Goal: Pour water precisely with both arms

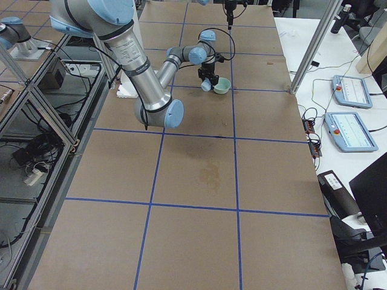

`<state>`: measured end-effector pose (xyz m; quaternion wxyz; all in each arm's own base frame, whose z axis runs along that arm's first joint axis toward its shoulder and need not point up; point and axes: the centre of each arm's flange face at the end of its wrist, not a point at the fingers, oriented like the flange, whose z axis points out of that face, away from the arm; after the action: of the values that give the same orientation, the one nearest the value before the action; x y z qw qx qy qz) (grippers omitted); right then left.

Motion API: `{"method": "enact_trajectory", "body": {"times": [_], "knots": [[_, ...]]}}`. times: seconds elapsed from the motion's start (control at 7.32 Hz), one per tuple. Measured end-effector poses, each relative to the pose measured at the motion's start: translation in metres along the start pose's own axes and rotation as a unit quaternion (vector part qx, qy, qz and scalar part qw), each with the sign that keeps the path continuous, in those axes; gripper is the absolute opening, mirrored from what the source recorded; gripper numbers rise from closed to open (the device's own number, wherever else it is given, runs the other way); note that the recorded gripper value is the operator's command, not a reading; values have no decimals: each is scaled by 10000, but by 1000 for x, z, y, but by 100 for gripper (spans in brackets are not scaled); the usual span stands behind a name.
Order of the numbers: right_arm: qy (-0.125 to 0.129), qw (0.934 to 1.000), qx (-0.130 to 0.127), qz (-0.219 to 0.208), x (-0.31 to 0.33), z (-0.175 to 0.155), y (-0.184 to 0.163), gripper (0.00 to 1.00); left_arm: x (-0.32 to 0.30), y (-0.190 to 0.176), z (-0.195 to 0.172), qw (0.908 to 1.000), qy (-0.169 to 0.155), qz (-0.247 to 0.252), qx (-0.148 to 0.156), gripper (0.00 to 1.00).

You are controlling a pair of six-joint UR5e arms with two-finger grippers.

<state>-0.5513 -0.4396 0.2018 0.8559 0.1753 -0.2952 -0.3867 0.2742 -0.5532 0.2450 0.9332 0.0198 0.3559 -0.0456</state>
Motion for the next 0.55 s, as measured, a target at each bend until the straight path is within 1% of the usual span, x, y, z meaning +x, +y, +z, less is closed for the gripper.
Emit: {"method": "enact_trajectory", "body": {"times": [0.41, 0.55], "knots": [[29, 10000, -1, -15, 8, -4, -3, 0, 1, 0, 0, 10000, 2, -1, -1, 100], [24, 10000, 35, -23, 9, -5, -4, 0, 1, 0, 0, 10000, 1, -2, -3, 100]]}}
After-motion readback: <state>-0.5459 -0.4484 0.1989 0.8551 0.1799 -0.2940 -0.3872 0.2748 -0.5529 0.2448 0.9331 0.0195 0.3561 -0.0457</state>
